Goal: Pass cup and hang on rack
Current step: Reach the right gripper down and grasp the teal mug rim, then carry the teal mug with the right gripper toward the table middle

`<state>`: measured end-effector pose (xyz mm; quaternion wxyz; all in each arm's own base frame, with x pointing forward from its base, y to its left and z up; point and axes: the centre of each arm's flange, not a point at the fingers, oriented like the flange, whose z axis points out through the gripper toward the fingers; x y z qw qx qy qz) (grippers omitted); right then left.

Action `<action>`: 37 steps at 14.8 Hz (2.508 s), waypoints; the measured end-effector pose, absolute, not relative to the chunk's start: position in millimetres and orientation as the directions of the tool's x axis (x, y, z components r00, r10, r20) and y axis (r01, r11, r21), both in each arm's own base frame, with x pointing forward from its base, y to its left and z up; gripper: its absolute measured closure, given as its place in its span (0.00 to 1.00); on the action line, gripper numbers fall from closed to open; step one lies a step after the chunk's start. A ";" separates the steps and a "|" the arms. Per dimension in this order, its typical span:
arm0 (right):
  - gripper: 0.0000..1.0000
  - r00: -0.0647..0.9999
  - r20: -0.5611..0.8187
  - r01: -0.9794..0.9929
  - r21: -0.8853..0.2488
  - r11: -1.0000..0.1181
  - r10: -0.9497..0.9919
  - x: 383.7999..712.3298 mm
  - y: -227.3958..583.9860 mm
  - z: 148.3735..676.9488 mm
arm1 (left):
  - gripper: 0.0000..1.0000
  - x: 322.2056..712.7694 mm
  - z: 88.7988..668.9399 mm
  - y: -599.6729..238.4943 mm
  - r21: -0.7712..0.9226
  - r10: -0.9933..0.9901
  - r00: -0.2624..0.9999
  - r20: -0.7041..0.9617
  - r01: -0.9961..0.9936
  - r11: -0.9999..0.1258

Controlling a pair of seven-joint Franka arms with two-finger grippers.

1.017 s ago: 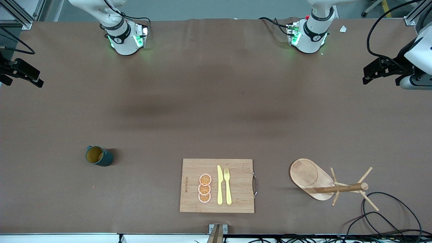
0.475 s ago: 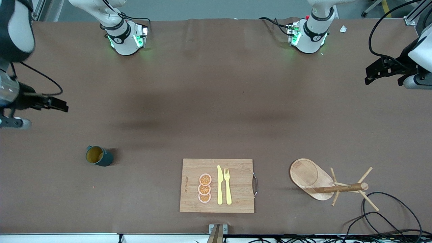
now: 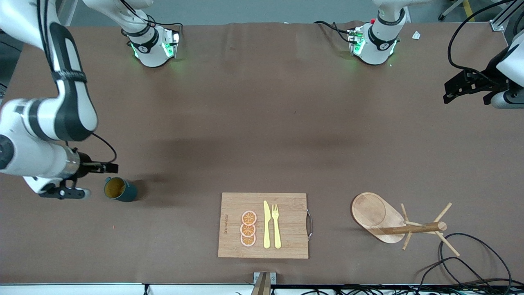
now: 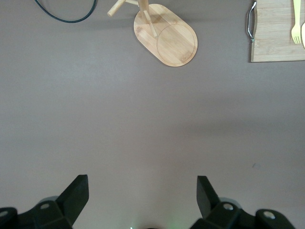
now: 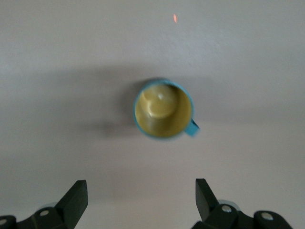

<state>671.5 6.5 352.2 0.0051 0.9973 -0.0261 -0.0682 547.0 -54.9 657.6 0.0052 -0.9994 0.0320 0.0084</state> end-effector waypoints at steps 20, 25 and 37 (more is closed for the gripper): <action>0.95 0.991 -0.111 -0.080 -0.012 -0.997 -0.079 692.3 1.9 259.2 | 0.00 550.0 659.2 -66.1 -0.008 -0.084 0.996 0.013 -0.084 -0.996; 0.95 0.995 -0.103 -0.020 -0.070 -0.997 -0.013 708.2 65.8 307.7 | 0.00 551.1 658.5 -66.6 -0.007 -0.085 0.996 0.016 -0.085 -0.996; 0.95 0.991 -0.126 -0.068 -0.163 -0.984 -0.048 599.7 427.5 351.8 | 0.00 551.9 657.8 -60.7 -0.007 -0.077 0.997 0.015 -0.077 -0.997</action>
